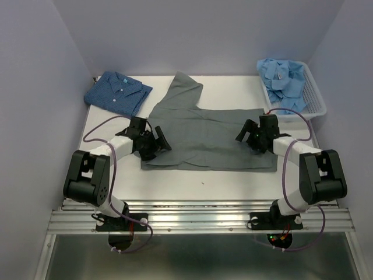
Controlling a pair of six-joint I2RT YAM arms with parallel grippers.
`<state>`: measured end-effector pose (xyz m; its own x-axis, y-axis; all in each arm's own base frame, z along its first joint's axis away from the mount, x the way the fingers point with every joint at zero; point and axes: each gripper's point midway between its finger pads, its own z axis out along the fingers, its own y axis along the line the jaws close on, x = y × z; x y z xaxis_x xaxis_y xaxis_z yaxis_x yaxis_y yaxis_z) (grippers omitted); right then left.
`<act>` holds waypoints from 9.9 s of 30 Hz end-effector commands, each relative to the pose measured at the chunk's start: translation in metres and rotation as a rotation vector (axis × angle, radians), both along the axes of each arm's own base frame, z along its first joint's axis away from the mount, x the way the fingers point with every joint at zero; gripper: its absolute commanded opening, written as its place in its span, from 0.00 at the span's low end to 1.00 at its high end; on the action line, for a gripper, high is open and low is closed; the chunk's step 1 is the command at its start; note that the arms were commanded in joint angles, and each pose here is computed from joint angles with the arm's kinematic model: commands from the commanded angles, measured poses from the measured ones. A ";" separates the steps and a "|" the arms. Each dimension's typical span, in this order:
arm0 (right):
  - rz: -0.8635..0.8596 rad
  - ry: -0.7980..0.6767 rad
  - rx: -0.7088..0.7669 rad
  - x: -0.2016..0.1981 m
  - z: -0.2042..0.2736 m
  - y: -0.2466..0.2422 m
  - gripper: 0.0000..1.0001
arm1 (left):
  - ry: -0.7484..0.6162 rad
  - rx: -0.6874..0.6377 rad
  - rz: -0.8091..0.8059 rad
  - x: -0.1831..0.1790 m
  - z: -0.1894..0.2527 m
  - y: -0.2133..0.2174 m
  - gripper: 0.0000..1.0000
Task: Fold and stack the long sleeve shirts
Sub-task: Fold the shirt
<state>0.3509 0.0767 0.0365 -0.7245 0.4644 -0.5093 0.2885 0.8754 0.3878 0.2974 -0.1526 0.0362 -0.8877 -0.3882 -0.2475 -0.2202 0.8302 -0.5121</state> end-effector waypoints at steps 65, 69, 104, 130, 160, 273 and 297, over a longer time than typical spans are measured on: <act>-0.125 -0.090 -0.499 0.121 0.072 -0.083 1.00 | -0.811 0.149 -0.255 0.375 0.081 -0.084 0.99; -0.134 -0.086 -0.504 0.120 0.071 -0.084 1.00 | -0.819 0.128 -0.221 0.383 0.074 -0.086 0.98; -0.163 -0.127 -0.429 0.216 0.066 -0.051 1.00 | -1.081 0.020 -0.152 0.387 0.209 -0.013 0.00; -0.242 -0.129 -0.476 0.273 -0.009 -0.042 0.65 | -1.042 -0.011 -0.197 0.381 0.186 -0.016 0.00; -0.017 -0.402 -0.424 0.235 0.076 -0.021 0.01 | -0.961 -0.103 -0.223 0.224 0.196 -0.006 0.00; 0.349 -0.484 -0.254 0.075 0.115 0.034 1.00 | -0.771 0.230 -0.417 0.080 0.145 -0.042 0.99; 0.866 -0.519 -0.165 0.153 0.094 0.316 1.00 | -0.662 0.242 0.121 0.127 0.136 0.071 0.99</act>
<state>0.5177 0.3728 0.1362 -0.4522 -0.1397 -0.8809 -0.6032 0.7754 0.1867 0.4128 -0.0882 0.1702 -0.5066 -0.2820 -0.8148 0.0062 0.9438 -0.3305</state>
